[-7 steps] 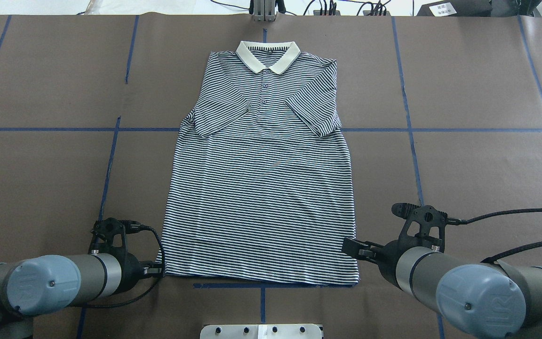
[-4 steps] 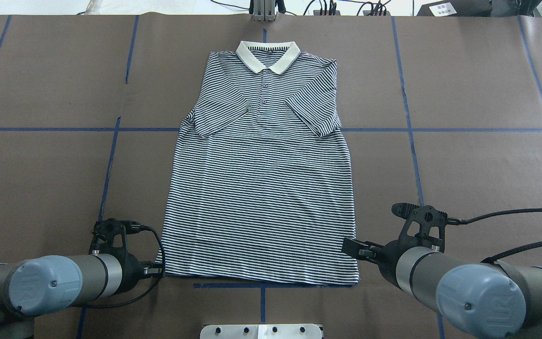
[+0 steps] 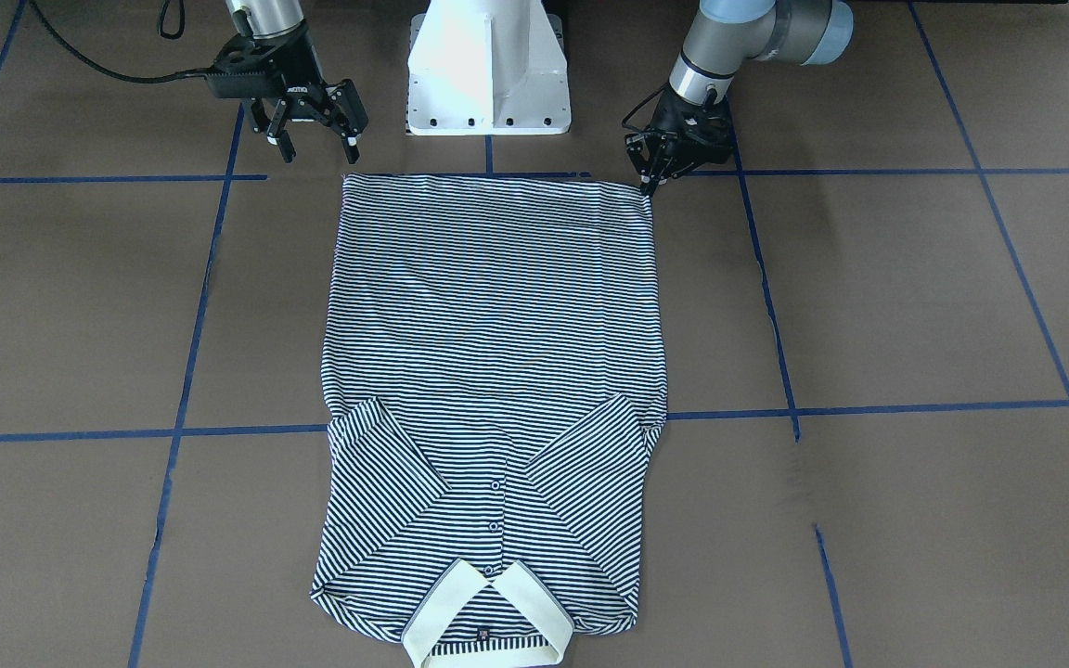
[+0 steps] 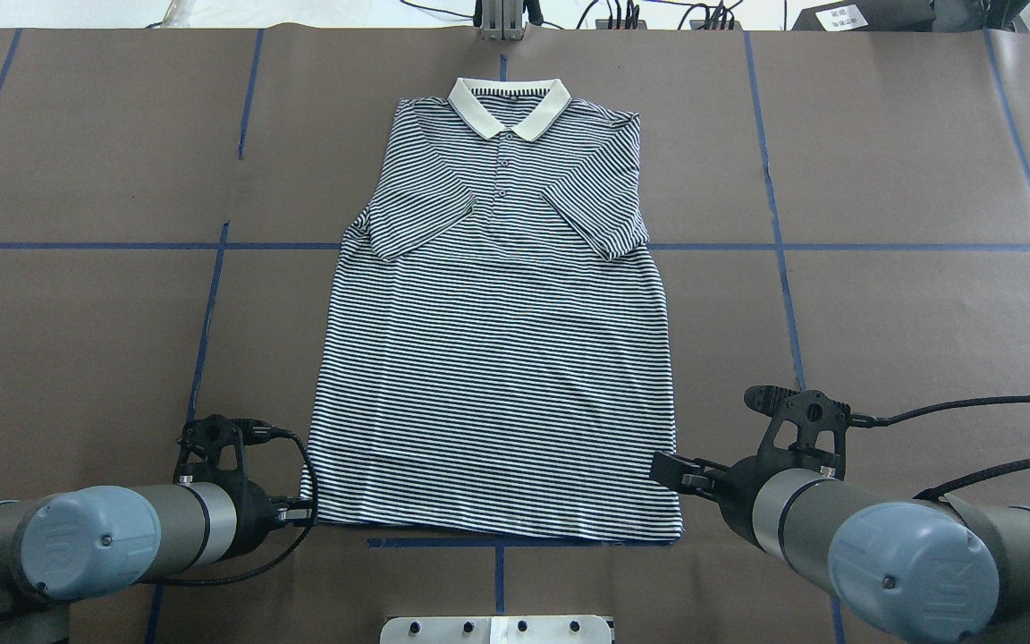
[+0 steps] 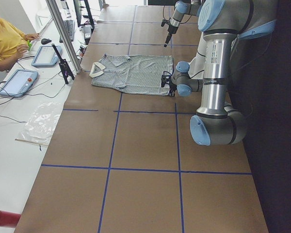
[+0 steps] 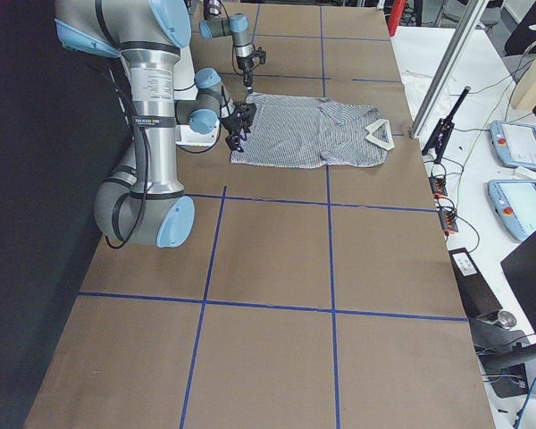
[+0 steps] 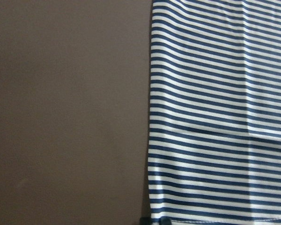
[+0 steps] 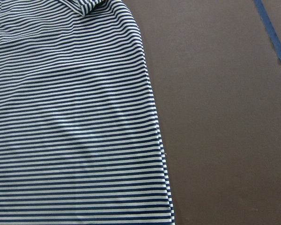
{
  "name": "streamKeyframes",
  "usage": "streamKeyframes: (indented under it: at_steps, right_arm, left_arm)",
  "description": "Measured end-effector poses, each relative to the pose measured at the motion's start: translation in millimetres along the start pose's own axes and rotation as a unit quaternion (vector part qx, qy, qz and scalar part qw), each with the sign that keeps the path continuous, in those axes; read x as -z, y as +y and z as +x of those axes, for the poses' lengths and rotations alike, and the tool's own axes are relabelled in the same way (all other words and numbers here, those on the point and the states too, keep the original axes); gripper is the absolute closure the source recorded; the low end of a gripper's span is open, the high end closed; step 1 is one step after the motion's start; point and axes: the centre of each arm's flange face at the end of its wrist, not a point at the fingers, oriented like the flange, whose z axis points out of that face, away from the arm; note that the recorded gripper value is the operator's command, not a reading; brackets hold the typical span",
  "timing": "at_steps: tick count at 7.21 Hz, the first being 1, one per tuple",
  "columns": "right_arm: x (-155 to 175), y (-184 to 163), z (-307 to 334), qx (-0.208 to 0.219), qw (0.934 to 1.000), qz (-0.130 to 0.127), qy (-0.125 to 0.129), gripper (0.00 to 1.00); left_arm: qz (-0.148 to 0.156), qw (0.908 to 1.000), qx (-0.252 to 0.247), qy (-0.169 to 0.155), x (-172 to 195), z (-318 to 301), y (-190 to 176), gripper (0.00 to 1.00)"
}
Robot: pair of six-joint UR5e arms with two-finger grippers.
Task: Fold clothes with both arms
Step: 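Lower both grippers and pinch the hem corners nearest the robot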
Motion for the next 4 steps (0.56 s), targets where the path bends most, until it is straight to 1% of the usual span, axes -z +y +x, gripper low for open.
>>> streamKeyframes:
  at_steps: [1, 2, 4]
  right_arm:
    - [-1, 1, 1, -0.001, 1.0, 0.0, 0.002, 0.19]
    - [-4, 2, 2, -0.007, 1.0, 0.0, 0.004, 0.24]
    - [-25, 11, 7, -0.023, 0.9995, 0.001, 0.023, 0.26]
  left_arm:
    - [0.0, 1.0, 0.0, 0.001, 0, 1, 0, 1.0]
    - [0.001, 1.0, 0.0, 0.002, 1, 2, 0, 1.0]
    - [0.001, 1.0, -0.001, 0.006, 2, 6, -1, 1.0]
